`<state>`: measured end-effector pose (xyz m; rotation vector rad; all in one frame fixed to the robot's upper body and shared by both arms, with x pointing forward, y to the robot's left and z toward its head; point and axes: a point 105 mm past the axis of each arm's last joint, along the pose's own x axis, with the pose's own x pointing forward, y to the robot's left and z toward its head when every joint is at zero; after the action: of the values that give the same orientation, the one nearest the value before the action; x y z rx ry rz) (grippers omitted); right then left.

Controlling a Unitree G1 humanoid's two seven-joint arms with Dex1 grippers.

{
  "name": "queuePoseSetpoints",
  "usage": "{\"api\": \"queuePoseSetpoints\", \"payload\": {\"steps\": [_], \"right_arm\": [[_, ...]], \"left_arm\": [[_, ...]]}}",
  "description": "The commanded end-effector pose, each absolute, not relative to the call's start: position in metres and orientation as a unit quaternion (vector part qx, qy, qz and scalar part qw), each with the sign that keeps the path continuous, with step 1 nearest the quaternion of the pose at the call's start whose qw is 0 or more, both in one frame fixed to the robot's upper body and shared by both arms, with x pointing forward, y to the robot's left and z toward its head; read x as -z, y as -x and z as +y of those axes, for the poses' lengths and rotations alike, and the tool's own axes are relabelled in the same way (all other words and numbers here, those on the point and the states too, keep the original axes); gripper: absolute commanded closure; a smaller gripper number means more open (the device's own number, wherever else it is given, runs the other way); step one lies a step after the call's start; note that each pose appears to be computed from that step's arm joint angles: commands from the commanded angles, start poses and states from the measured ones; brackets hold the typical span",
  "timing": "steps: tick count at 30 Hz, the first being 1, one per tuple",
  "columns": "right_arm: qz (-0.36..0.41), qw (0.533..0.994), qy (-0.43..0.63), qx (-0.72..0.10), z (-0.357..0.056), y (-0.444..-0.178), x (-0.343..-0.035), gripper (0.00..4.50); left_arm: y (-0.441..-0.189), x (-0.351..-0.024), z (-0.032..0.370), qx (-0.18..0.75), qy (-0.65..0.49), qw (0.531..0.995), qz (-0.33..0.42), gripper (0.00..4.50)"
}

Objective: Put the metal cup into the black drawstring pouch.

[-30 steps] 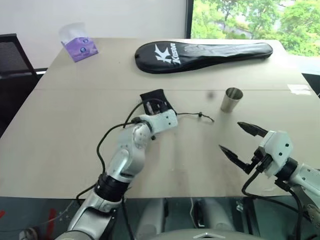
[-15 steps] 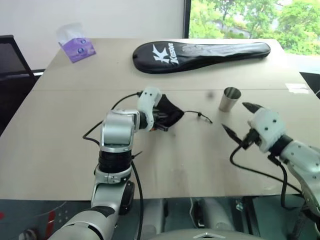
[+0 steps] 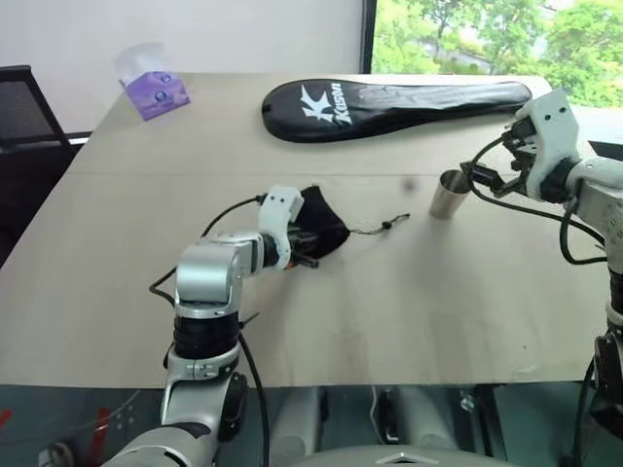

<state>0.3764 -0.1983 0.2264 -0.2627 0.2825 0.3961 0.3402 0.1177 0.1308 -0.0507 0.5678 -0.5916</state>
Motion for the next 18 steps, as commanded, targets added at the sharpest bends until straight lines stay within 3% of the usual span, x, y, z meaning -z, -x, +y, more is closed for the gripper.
{"api": "queuePoseSetpoints", "payload": {"steps": [1,11,18], "right_arm": [[0.161,0.958,0.128,-0.201,-0.207,-0.388,-0.223,0.00],[0.239,0.934,0.126,-0.232,-0.208,-0.417,-0.200,0.00],[0.257,0.917,0.166,-0.254,-0.205,-0.430,-0.192,3.20]], "left_arm": [[-0.344,-0.149,0.114,0.294,0.029,0.925,0.240,4.46],[-0.339,-0.152,0.113,0.282,0.036,0.931,0.229,4.46],[-0.334,-0.146,0.117,0.272,0.032,0.932,0.237,4.50]]}}
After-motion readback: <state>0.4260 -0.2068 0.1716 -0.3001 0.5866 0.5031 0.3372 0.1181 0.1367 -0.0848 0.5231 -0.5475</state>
